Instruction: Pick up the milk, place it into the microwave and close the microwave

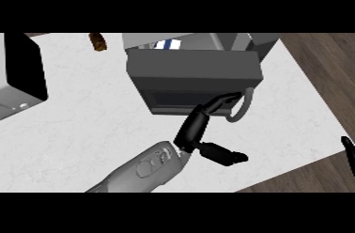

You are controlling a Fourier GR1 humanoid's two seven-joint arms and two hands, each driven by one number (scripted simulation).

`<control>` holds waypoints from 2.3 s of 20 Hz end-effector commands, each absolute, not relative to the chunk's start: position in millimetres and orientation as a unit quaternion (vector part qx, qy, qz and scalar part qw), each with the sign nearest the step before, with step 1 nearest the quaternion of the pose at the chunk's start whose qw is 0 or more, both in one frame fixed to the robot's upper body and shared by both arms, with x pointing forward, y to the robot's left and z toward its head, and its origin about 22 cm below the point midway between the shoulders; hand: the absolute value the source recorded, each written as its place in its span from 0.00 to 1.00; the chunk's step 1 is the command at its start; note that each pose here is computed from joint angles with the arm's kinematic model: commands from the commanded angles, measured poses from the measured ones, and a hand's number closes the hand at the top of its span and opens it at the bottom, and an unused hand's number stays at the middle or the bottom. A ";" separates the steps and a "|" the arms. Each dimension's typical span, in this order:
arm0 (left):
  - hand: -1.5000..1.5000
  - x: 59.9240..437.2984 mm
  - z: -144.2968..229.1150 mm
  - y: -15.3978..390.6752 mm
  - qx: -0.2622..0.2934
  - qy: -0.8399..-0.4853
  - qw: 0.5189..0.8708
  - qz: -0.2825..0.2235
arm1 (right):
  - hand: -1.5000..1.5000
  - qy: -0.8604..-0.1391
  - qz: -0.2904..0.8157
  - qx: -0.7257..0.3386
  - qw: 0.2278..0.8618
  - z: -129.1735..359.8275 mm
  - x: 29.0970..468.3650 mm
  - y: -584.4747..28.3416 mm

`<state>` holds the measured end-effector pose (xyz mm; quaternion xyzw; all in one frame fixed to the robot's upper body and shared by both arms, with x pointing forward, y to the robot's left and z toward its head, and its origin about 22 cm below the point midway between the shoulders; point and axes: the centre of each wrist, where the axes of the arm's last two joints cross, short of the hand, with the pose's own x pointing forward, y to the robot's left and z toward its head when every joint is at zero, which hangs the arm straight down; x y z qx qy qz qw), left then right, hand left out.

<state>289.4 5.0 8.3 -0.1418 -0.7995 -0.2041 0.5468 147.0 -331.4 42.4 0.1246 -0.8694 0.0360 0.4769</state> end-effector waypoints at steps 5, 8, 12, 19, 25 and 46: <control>0.00 312.4 28.3 -0.4 -0.124 -0.816 0.538 -0.172 | 0.00 -0.870 0.055 0.159 0.463 57.5 156.6 -334.5; 0.00 317.1 28.9 -1.0 -0.115 -0.820 0.534 -0.173 | 0.00 -0.871 0.056 0.173 0.457 61.5 162.1 -332.3; 0.00 325.0 37.6 -3.4 -0.116 -0.821 0.535 -0.163 | 0.00 -0.873 0.064 0.184 0.447 68.3 168.6 -335.0; 0.00 337.1 44.8 -4.6 -0.098 -0.829 0.528 -0.154 | 0.00 -0.867 0.064 0.194 0.454 73.3 172.6 -336.9; 0.00 340.6 45.4 -5.1 -0.092 -0.830 0.530 -0.148 | 0.00 -0.868 0.072 0.197 0.451 81.3 177.0 -341.4; 0.00 342.1 38.2 -4.3 -0.089 -0.838 0.523 -0.130 | 0.00 -0.865 0.086 0.209 0.448 101.1 188.0 -353.2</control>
